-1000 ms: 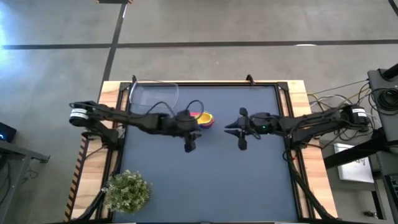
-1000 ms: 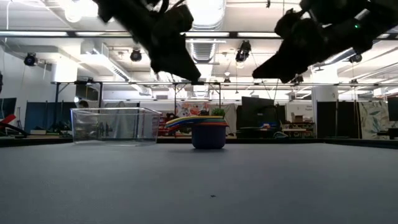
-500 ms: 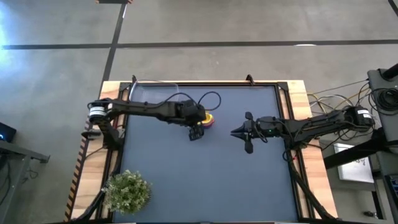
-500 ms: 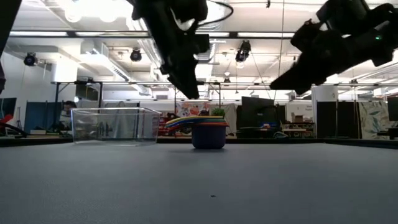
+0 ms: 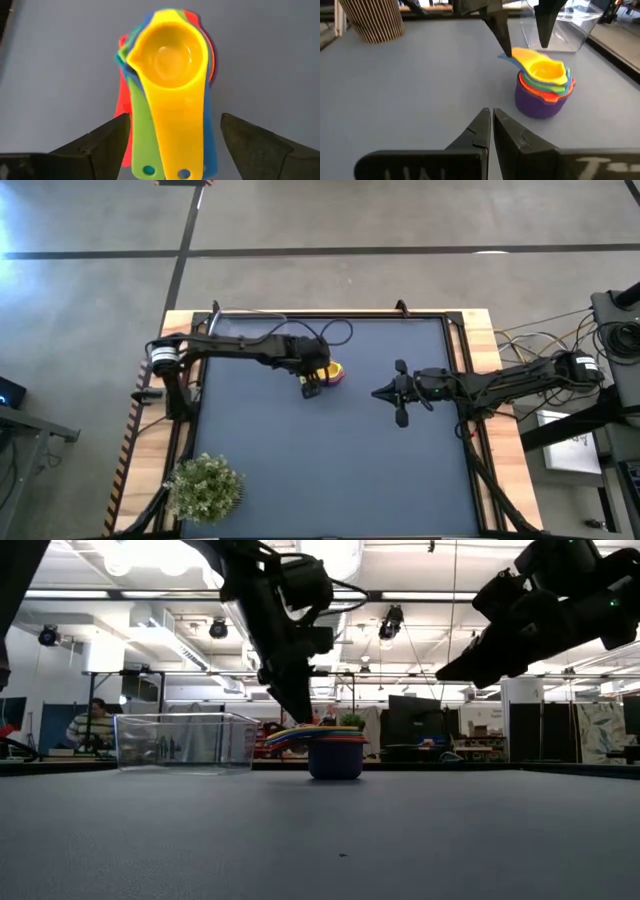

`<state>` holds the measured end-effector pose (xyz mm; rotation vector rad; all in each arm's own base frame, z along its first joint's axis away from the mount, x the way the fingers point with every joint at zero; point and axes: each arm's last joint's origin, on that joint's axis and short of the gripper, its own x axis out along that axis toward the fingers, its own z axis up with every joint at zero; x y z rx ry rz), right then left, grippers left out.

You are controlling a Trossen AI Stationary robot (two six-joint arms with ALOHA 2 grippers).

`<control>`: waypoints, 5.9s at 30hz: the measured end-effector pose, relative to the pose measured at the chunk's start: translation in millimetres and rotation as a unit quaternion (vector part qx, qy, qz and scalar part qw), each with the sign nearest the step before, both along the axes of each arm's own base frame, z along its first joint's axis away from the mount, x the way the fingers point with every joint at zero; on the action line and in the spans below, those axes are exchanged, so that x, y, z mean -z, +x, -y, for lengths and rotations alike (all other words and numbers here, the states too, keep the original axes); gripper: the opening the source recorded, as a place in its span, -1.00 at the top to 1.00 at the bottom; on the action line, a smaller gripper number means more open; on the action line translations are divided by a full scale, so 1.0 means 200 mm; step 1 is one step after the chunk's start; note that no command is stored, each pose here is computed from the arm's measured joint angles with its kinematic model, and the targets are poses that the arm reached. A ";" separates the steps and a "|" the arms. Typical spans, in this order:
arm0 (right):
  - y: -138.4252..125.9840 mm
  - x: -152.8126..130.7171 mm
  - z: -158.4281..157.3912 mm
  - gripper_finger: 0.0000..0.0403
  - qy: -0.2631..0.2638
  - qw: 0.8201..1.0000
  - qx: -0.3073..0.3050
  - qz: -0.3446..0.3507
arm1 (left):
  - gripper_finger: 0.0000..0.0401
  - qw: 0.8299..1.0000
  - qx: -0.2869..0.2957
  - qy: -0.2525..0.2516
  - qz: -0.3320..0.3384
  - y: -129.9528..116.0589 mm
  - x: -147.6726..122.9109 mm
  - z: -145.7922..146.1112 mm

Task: Nest measuring cups in basket
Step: Put the nested measuring cups into the transparent bin

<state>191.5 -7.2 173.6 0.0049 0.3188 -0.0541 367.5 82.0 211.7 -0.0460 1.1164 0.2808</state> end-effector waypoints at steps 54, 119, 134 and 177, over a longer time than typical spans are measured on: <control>0.02 0.04 0.00 0.96 -0.002 1.000 0.003 -0.019 | -0.31 0.997 0.049 -0.008 -0.057 0.16 0.00 -0.09; 0.01 0.04 0.00 0.96 0.011 1.000 0.009 -0.027 | -0.92 0.956 0.245 0.096 -0.128 0.24 0.15 -0.08; 0.02 0.05 0.00 0.96 0.011 0.999 0.010 -0.032 | -0.64 0.951 0.258 0.087 -0.147 0.25 0.23 -0.09; 0.08 0.06 0.01 0.96 0.015 1.000 0.008 -0.003 | 0.39 0.975 0.172 0.028 -0.140 0.17 0.06 -0.02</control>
